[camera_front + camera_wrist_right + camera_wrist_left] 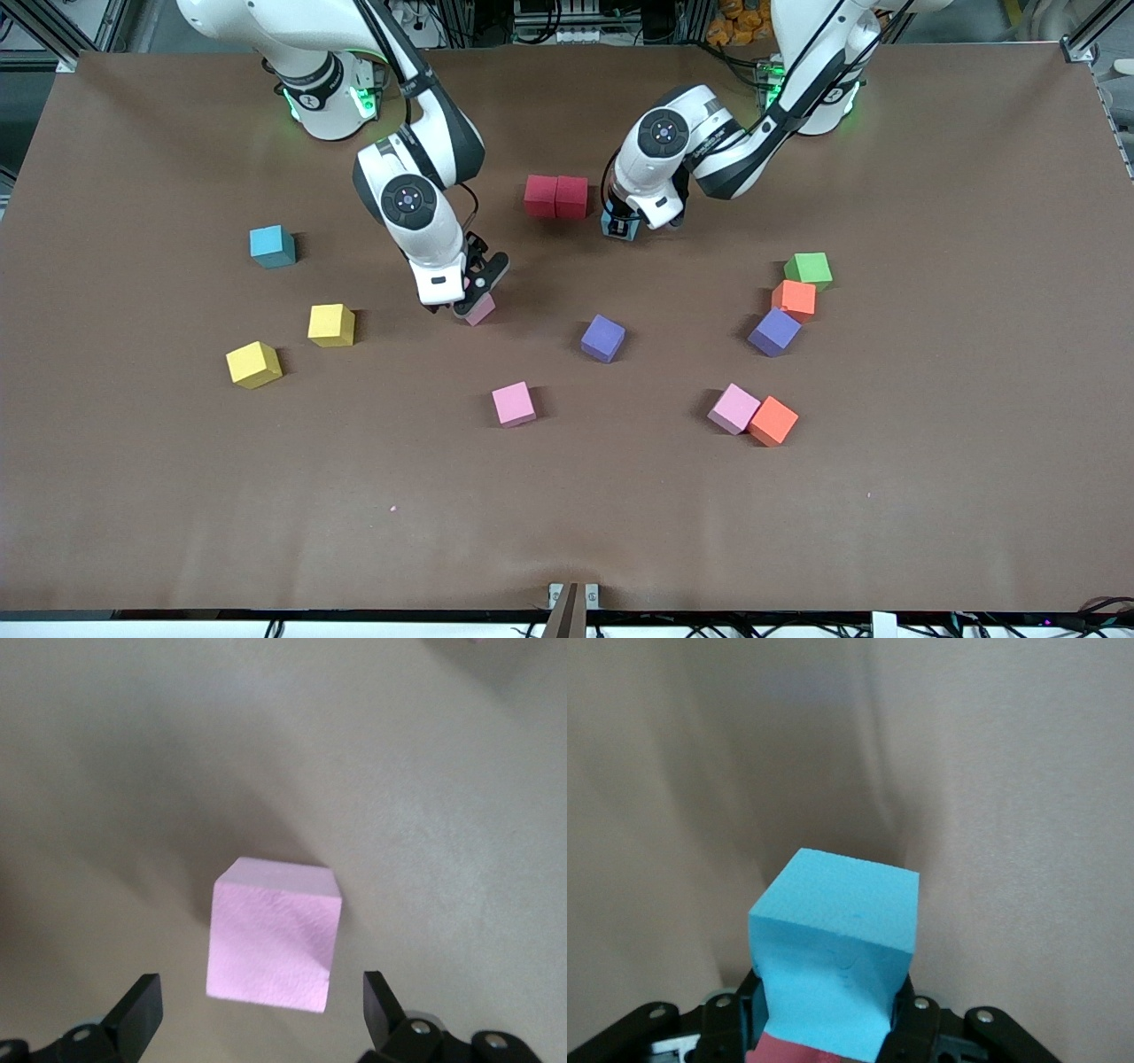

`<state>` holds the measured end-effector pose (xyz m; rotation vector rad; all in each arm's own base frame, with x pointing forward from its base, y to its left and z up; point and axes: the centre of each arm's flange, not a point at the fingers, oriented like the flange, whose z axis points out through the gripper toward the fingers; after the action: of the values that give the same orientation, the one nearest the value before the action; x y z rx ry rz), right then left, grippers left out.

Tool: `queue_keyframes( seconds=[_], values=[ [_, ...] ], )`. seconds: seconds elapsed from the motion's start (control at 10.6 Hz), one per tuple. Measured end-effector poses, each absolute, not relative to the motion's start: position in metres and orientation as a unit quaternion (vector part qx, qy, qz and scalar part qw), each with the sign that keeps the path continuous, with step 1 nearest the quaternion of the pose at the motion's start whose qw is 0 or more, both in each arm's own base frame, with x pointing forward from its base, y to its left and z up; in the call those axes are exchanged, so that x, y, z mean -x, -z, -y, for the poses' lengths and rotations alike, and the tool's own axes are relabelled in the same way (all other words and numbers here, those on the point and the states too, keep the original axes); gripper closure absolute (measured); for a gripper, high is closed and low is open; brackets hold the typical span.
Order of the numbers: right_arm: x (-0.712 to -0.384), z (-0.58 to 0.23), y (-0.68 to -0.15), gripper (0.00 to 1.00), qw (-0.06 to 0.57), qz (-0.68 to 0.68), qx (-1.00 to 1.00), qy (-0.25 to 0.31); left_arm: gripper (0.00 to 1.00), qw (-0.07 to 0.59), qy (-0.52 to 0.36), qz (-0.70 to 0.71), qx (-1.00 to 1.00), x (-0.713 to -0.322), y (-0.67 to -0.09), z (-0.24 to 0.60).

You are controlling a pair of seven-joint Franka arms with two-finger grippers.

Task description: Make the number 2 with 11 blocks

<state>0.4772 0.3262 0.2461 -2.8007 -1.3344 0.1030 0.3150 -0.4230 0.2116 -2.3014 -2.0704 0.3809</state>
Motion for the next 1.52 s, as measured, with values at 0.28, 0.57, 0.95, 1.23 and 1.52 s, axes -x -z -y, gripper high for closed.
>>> queue_keyframes(
  seconds=[0.28, 0.57, 0.95, 1.23, 1.52],
  values=[
    [-0.489, -0.315, -0.242, 0.0, 0.019, 0.416, 0.909, -0.022, 0.45, 0.006, -0.128, 0.702, 0.7, -0.312, -0.209, 0.427],
    [-0.49, -0.317, -0.23, 0.0, 0.033, 0.396, 0.917, -0.015, 0.45, 0.014, -0.129, 0.736, 0.664, -0.303, -0.207, 0.434],
    [-0.488, -0.321, -0.215, 0.0, 0.04, 0.386, 0.921, -0.011, 0.45, 0.025, -0.129, 0.746, 0.653, -0.285, -0.205, 0.442],
    [-0.487, -0.32, -0.206, 0.0, 0.037, 0.386, 0.922, -0.017, 0.45, 0.025, -0.132, 0.743, 0.655, -0.274, -0.206, 0.447],
    [-0.487, -0.32, -0.204, 0.26, 0.037, 0.385, 0.922, -0.018, 0.45, 0.019, -0.134, 0.742, 0.657, -0.271, -0.206, 0.449]
  ],
)
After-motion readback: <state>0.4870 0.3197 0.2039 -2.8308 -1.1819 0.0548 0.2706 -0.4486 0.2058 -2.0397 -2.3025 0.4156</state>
